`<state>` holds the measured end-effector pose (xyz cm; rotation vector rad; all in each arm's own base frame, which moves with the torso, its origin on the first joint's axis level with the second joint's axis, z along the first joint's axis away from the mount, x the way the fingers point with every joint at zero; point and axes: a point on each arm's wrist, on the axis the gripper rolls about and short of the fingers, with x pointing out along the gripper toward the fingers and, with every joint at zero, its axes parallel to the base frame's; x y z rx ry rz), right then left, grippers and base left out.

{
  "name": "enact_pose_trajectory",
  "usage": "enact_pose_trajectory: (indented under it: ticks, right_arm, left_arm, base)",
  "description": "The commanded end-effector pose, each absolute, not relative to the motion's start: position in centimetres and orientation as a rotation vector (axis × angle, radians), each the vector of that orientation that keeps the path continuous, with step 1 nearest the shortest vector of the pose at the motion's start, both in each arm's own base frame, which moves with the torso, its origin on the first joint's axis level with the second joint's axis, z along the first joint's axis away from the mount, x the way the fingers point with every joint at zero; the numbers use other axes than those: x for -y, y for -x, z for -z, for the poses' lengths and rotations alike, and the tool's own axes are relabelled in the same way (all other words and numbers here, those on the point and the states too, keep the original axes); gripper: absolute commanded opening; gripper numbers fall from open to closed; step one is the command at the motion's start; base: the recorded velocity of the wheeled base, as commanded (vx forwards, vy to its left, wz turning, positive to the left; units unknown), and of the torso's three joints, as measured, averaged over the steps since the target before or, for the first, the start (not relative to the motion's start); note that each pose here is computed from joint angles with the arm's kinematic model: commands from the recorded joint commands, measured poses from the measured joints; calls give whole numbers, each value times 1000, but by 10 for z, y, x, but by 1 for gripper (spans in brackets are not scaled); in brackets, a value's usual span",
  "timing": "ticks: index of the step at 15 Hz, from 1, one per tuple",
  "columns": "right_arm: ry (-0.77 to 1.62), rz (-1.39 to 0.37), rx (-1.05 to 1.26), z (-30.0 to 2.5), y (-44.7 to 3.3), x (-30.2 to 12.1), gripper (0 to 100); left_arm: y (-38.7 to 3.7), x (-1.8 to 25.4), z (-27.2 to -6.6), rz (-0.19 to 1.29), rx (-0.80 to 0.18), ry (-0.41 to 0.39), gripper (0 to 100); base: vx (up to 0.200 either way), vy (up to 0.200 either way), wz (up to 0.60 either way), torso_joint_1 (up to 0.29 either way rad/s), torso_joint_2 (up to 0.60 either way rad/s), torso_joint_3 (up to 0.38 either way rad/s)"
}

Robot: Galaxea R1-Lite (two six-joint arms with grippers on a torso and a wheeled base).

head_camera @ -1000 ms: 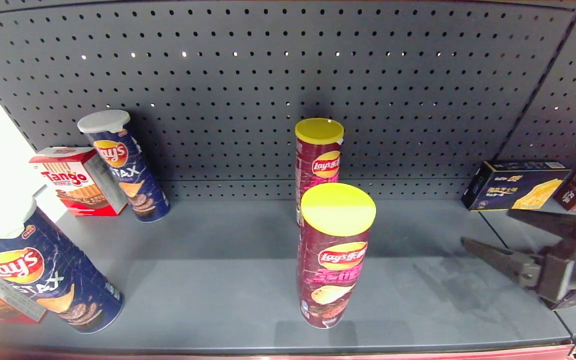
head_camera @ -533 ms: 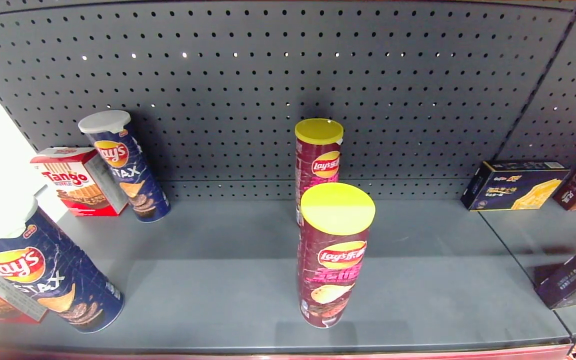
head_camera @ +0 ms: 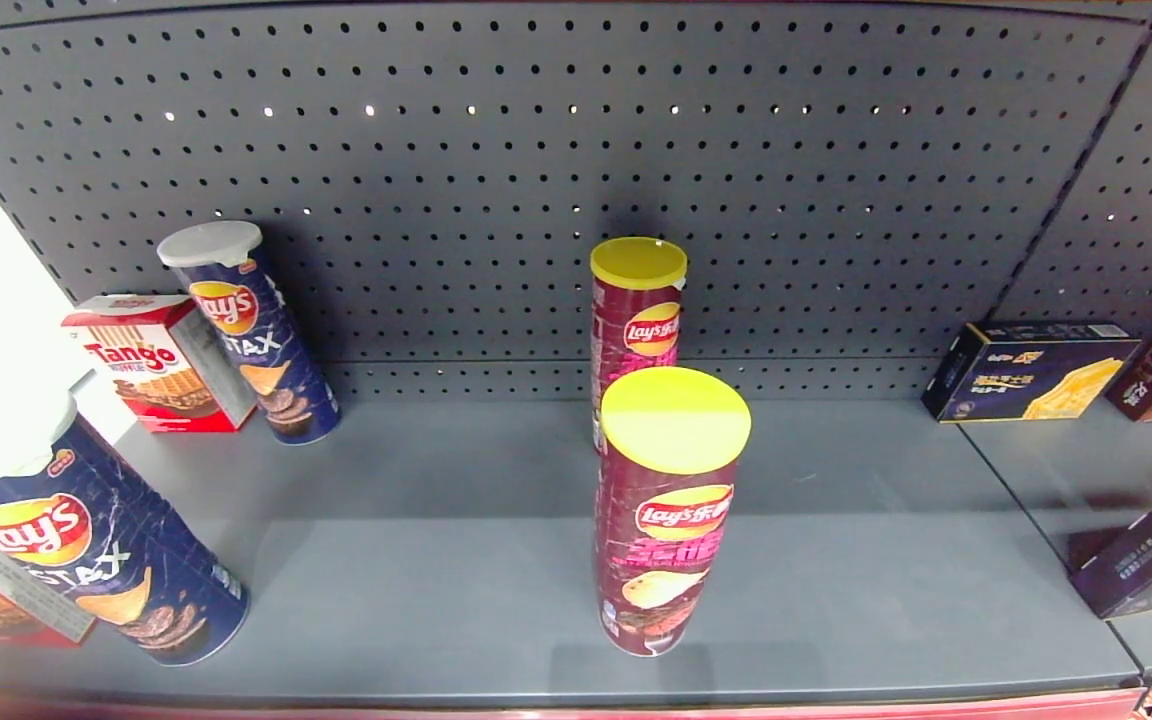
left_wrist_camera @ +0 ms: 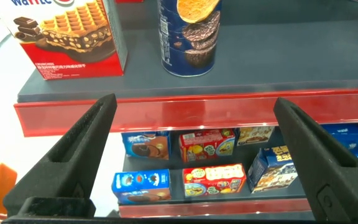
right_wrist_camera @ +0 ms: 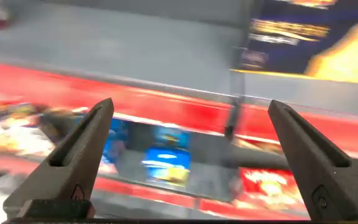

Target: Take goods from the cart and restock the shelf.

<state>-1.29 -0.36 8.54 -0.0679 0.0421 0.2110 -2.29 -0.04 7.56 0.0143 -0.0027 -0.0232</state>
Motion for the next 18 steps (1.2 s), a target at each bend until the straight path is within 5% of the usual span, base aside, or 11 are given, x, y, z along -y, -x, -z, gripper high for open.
enact_pose_trajectory:
  ticks: [1, 4, 10, 13, 15, 18]
  right_arm:
    - [65, -232, -20, -84, 15, 4, 100]
    - [78, -318, -65, -84, 11, 5, 100]
    - [47, 59, -38, -83, 15, 3, 100]
    - [0, 68, -17, -83, 17, 3, 100]
    - [63, -142, -38, -80, 17, -2, 100]
    - [-8, 8, -55, -77, 18, 0, 100]
  left_arm:
    - [23, 0, -76, 23, 2, -14, 100]
    - [23, 0, -76, 25, 2, -17, 100]
    - [23, 0, -76, 23, 2, -15, 100]
    - [23, 0, -76, 23, 2, -15, 100]
    - [23, 0, -76, 21, 2, -14, 100]
    - [23, 0, -76, 20, 2, -11, 100]
  base:
    - [0, 0, 0, 0, 0, 0]
    - [0, 0, 0, 0, 0, 0]
    - [0, 0, 0, 0, 0, 0]
    - [0, 0, 0, 0, 0, 0]
    - [0, 0, 0, 0, 0, 0]
    - [0, 0, 0, 0, 0, 0]
